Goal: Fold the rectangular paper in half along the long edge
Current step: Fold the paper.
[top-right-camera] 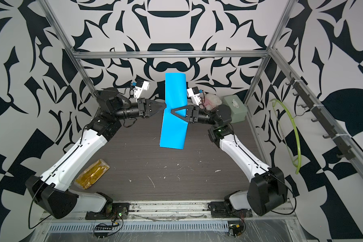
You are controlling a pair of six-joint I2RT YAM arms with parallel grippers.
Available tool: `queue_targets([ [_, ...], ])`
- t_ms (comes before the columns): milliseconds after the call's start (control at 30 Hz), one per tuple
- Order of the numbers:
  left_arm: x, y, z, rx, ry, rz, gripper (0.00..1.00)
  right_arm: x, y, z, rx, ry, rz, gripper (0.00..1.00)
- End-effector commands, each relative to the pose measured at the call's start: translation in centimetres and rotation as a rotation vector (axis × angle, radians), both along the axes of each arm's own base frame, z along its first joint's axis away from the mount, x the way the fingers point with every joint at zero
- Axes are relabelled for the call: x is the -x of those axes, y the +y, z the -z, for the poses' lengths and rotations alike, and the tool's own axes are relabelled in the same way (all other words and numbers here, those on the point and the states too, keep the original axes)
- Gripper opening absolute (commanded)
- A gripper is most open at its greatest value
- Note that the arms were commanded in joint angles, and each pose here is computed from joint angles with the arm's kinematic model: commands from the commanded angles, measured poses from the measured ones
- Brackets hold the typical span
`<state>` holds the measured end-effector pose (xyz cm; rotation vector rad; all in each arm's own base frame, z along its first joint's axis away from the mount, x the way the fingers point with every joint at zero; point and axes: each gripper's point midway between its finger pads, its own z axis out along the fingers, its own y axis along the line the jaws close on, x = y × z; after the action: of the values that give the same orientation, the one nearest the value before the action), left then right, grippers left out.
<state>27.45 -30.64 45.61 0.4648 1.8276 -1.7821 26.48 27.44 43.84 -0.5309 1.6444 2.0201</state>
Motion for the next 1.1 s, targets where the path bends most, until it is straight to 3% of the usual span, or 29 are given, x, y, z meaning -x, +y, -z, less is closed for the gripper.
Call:
queue_targets([
  [0, 0.7, 0.1, -1.3, 0.019, -0.05, 0.012, 0.0, 1.6, -0.5, -3.1, -0.054, -0.115, -0.002, 0.32],
  [433, 0.8, 0.2, -1.5, 0.019, -0.056, 0.011, 0.0, 1.6, -0.4, -2.1, -0.017, -0.106, -0.003, 0.25],
  [867, 0.8, 0.3, -1.4, 0.005, -0.064, -0.002, 0.02, 1.9, -0.5, -2.1, -0.005, -0.121, 0.004, 0.13],
  [1067, 0.7, 0.7, -1.4, -0.015, -0.079, -0.029, 0.16, 2.0, -0.6, -2.3, -0.005, -0.127, 0.007, 0.1],
])
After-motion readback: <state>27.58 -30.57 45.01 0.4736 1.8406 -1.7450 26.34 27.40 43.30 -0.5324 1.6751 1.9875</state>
